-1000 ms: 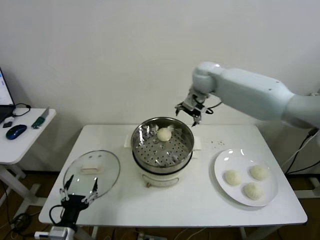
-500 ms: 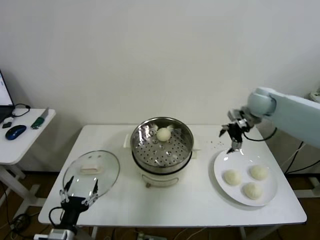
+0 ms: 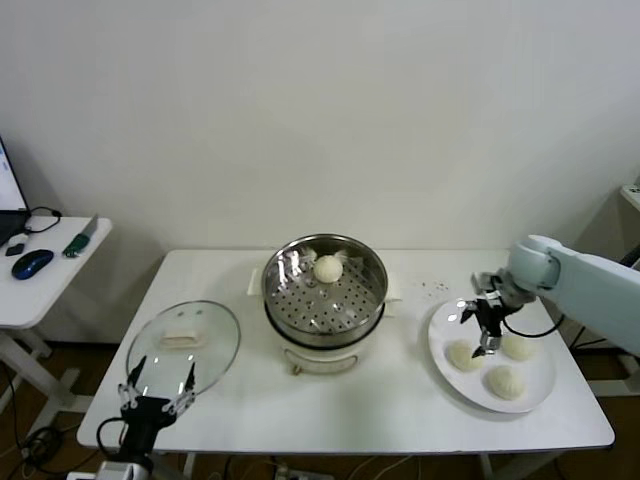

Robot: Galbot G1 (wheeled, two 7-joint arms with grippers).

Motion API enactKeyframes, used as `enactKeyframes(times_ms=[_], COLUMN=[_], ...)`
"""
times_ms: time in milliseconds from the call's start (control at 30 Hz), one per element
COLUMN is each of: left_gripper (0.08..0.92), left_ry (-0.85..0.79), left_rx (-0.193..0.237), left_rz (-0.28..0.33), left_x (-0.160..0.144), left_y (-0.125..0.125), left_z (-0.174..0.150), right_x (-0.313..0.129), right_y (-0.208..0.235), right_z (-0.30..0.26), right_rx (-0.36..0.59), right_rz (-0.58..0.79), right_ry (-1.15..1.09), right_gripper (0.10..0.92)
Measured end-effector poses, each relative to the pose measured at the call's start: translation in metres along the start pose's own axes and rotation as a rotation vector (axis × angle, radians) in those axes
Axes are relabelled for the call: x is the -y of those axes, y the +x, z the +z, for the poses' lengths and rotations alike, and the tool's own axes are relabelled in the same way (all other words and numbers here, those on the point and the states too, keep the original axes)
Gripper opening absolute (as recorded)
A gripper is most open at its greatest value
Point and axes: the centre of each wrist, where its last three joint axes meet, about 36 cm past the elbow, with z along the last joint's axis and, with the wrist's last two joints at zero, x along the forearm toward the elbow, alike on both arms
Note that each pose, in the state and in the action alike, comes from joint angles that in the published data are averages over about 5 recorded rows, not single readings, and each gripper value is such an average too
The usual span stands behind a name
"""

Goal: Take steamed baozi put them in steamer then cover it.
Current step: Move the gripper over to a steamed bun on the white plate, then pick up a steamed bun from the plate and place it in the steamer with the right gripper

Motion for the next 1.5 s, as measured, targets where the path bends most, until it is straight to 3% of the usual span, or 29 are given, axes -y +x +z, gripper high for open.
enactKeyframes(times_ms=[567,833,1000,1233,1500], left_gripper=[0.823,0.823,0.823,0.823,0.823], left_ry=[0.006,0.006,0.006,0.007,0.014], left_rx=[-0.011,-0.014,-0.016,-0.014,-0.018], left_rz=[-0.001,-0.002,-0.001,0.002,0.016], left_x=[0.002,0.002,0.002,0.003,0.009], left_y=[0.0,0.002,0.003,0.004,0.007], left_z=[0.005,0.006,0.006,0.005,0.004], right_x=[0.002,0.005,0.006,0.014,0.046], right_y=[-0.036,-0.04,-0.037,-0.013,0.055], right_z=[0.008,0.006,0.007,0.009,-0.008], right_rx=[-0.01,-0.007,-0.002,0.019,0.051], right_rz=[-0.01,-0.009,-0.007,0.006,0.061], right_ry=[-0.028,-0.026,-0.032,-0.042,-0.03], right_gripper=[0.818,0.705,0.691,0.687,0.695])
